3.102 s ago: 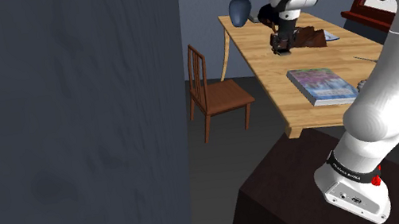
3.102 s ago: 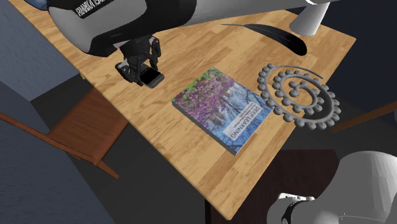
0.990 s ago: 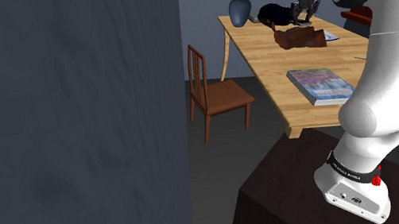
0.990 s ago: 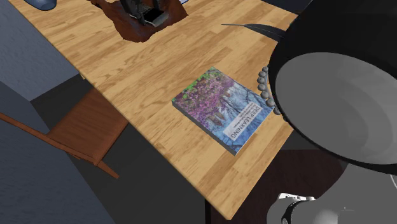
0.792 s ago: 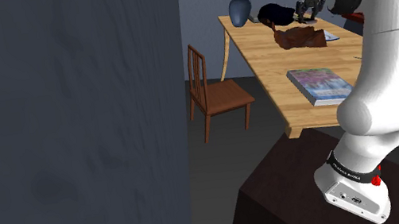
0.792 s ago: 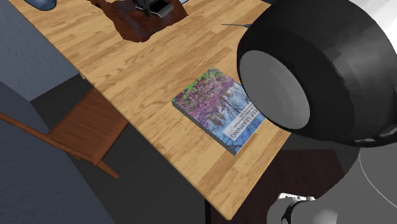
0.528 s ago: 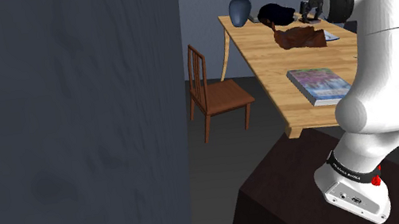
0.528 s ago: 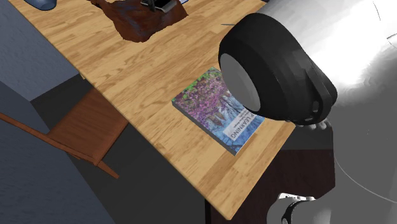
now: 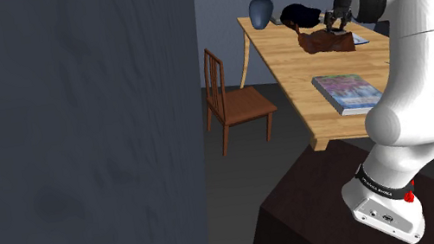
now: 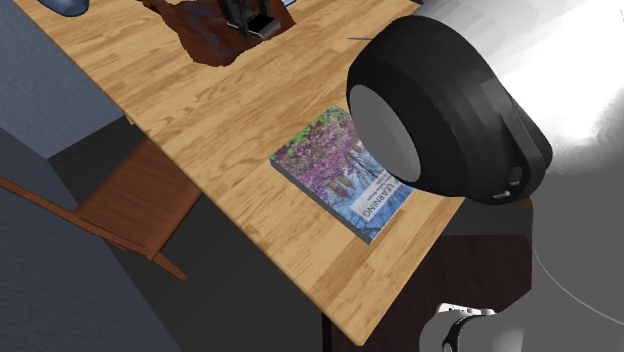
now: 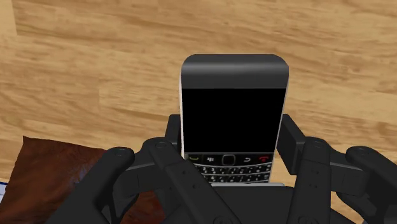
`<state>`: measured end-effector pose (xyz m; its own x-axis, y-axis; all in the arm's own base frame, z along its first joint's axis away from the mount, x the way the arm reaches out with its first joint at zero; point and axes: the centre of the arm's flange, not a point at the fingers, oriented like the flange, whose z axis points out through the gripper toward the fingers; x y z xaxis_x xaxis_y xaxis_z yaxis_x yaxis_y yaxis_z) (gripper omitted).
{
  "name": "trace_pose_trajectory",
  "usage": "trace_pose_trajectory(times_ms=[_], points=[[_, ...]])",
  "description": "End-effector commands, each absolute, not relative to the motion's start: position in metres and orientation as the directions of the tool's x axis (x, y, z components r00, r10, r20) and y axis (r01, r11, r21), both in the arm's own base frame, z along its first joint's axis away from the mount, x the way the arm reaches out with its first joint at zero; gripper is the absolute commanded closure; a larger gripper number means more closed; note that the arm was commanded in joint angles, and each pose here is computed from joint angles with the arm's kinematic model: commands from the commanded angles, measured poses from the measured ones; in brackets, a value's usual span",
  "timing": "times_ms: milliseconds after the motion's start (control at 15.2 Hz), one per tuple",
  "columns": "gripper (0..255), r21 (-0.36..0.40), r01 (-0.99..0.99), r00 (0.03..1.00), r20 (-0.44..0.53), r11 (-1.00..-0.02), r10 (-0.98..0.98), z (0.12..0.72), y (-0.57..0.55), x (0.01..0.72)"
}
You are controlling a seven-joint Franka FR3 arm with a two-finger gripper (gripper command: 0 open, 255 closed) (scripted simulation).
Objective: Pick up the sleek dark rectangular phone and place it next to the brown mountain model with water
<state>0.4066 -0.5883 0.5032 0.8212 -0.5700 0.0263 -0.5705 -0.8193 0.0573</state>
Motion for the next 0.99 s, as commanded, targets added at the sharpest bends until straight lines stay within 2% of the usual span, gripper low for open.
trace_pose_trajectory(times_ms=[0,924], points=[[255,0.058,-0.570,0.821,0.027,-0.819,-0.570,0.494,-0.588,0.407],[255,0.058,-0.570,0.821,0.027,-0.819,-0.570,0.420,-0.588,0.407]])
